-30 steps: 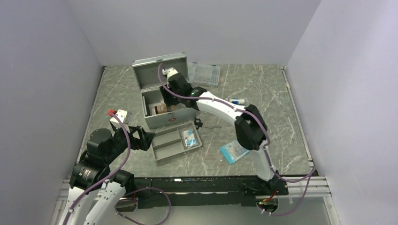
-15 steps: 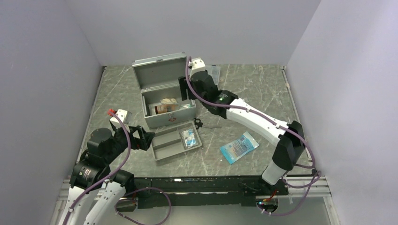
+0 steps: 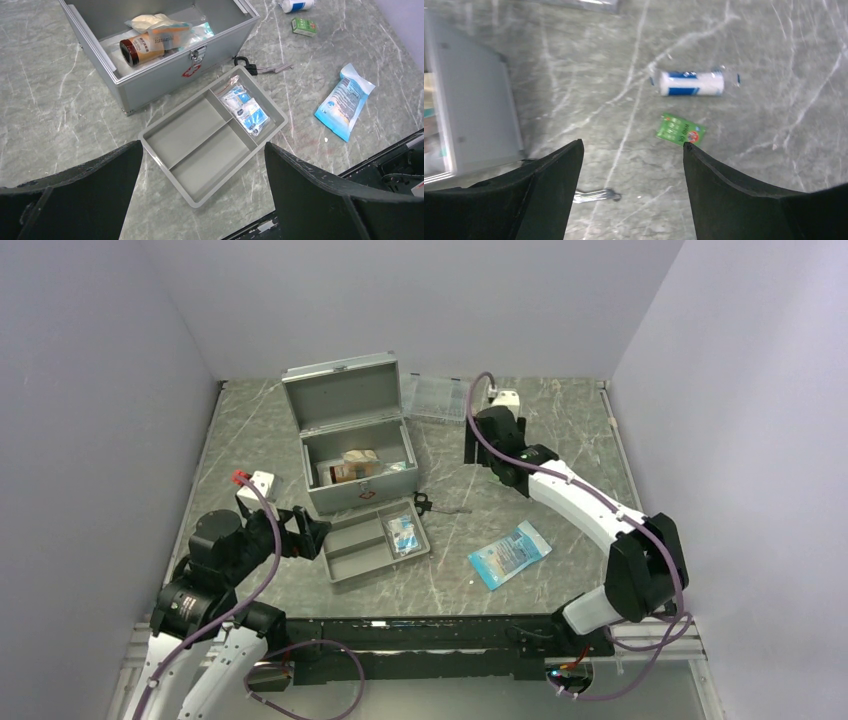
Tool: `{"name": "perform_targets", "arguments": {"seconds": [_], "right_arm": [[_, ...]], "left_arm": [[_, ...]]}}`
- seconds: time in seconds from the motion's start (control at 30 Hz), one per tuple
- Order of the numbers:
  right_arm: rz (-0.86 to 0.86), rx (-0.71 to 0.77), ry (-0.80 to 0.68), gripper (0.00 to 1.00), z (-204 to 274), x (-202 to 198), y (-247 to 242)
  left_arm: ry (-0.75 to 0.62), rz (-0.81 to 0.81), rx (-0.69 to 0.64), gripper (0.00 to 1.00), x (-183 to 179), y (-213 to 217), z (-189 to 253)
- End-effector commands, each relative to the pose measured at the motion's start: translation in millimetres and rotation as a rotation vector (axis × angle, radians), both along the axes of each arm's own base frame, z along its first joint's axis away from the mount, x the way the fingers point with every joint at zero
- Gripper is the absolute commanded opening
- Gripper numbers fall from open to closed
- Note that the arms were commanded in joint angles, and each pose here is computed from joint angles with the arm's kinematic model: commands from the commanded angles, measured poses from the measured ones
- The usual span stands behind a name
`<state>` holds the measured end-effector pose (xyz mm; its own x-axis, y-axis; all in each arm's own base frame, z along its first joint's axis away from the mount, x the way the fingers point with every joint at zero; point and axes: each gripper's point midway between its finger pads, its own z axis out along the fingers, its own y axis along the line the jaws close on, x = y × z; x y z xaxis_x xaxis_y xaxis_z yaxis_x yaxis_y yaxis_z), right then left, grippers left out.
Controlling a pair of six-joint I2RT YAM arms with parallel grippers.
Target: Organize the medicine kit
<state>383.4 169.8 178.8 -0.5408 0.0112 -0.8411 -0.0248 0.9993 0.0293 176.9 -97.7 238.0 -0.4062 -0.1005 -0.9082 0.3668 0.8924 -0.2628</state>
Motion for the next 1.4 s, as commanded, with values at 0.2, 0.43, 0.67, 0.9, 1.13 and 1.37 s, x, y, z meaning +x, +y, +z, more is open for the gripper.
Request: {"name": "perform_targets", "arguments": {"seconds": [0.2,0.43,0.67,0.9,1.13,1.37], "right_arm": [[-0.239,0.082,0.150,0.86,-54.6,2.2,-44.2],[-0.416,0.173,0.193,0.97,-81.1,10.7,-54.3],[-0.538,0.208,0.216,0.99,-101.1,12.6,-65.3],[-0.551,0.152,0.258,0.99,-120.3,18.8,-68.3],[-0.535,0.140,0.278,1.00,-132.5,20.9,-70.0],[-0.511,0.126,0.301,0.99,-143.1,28.1,-68.9]], "left_arm": [[-0.010,0.007,-0.007,0.99,7.1,-1.2,4.8],[-0.019,0.012,-0.009,0.99,6.2,-0.1,6.0],[-0.027,0.011,-0.013,0.99,4.9,0.0,7.8],[-0.032,0.005,-0.014,0.99,4.2,-0.7,8.5],[-0.033,0.006,-0.014,0.99,4.3,-0.3,8.8],[-0.031,0.006,-0.012,0.99,4.5,-0.4,8.3]]}}
